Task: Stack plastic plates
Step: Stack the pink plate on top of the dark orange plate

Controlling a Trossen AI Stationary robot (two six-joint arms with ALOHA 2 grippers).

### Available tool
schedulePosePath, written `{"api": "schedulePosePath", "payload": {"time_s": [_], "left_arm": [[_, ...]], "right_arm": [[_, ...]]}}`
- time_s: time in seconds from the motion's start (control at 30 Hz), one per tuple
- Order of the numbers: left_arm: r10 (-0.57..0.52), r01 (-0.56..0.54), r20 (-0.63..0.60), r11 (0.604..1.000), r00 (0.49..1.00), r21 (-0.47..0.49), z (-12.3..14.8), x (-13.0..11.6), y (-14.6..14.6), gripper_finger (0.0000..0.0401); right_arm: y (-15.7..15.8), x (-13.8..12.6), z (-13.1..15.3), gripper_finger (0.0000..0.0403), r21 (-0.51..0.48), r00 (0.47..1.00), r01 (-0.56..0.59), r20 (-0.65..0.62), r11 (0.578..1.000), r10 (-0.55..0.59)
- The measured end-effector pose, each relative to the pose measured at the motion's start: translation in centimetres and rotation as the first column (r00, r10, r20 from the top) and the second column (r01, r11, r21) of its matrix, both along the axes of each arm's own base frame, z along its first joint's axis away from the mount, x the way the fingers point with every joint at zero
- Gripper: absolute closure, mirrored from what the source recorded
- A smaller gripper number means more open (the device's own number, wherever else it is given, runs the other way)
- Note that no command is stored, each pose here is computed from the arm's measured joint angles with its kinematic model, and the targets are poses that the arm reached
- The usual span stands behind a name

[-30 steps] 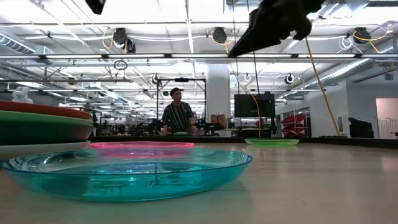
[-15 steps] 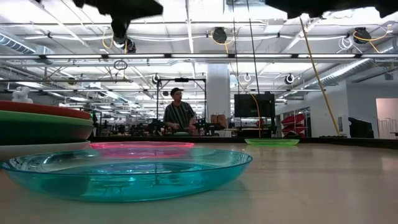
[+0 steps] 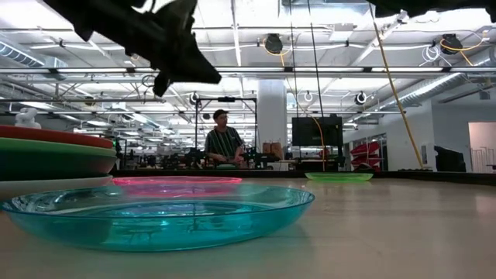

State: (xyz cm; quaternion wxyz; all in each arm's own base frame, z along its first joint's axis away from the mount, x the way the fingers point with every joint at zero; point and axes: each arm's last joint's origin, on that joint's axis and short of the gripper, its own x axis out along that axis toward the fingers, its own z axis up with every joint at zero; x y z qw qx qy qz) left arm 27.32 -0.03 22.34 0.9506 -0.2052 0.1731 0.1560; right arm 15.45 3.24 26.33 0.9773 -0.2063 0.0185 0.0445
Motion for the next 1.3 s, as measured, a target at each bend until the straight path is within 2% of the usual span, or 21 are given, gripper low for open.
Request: {"api": "schedulePosePath", "payload": {"time_s": [0.17, 0.3, 0.43, 0.6, 0.73, 0.9, 1.1, 1.2, 1.3], "left_arm": [[0.017, -0.018, -0.043, 0.999, 0.999, -0.032, -1.0, 0.8, 0.9, 0.0371], [-0.041, 0.039, -0.062, 0.999, 0.997, -0.024, -0.4, 2.2, 0.8, 0.0371], [-0.125, 0.129, -0.239, 0.992, 0.963, 0.001, -0.2, 2.8, 0.5, 0.0371], [-0.199, 0.230, -0.413, 0.973, 0.889, 0.025, 0.3, 2.9, 0.2, 0.0371], [-0.269, 0.298, -0.410, 0.955, 0.872, 0.008, 0.6, 3.0, 0.1, 0.0371], [-0.272, 0.301, -0.415, 0.954, 0.868, 0.006, 0.5, 3.0, 0.2, 0.0371], [-0.281, 0.308, -0.436, 0.951, 0.855, -0.007, -0.7, 3.8, 0.0, 0.0371], [-0.287, 0.313, -0.509, 0.949, 0.812, -0.036, -2.2, 3.8, -0.2, 0.0371], [-0.288, 0.313, -0.526, 0.949, 0.800, -0.043, -3.0, 4.2, -0.3, 0.0371]], "right_arm": [[-0.2, -0.9, 0.0, 0.0392, 0.000, 1.000, 0.000, -0.025, 1.000, 0.000], [-0.4, -1.6, 0.2, 0.0392, 0.019, 1.000, 0.001, -0.018, 1.000, -0.001], [-0.4, -1.9, 0.1, 0.0392, 0.028, 1.000, 0.000, -0.030, 1.000, 0.001], [-0.4, -1.9, -0.1, 0.0392, 0.027, 0.999, -0.006, -0.047, 1.000, 0.007], [-0.3, -2.0, -0.6, 0.0392, 0.022, 0.998, -0.053, -0.038, 0.998, 0.054], [-0.5, -2.6, -1.2, 0.0400, 0.007, 0.999, -0.049, 0.019, 0.999, 0.048], [-0.7, -3.5, -0.7, 0.0399, 0.040, 0.996, -0.053, 0.070, 0.998, 0.050], [-0.7, -3.5, -0.8, 0.0399, 0.042, 0.997, -0.052, 0.057, 0.998, 0.050], [-0.7, -3.5, -0.9, 0.0399, 0.042, 0.997, -0.052, 0.050, 0.998, 0.050]]}}
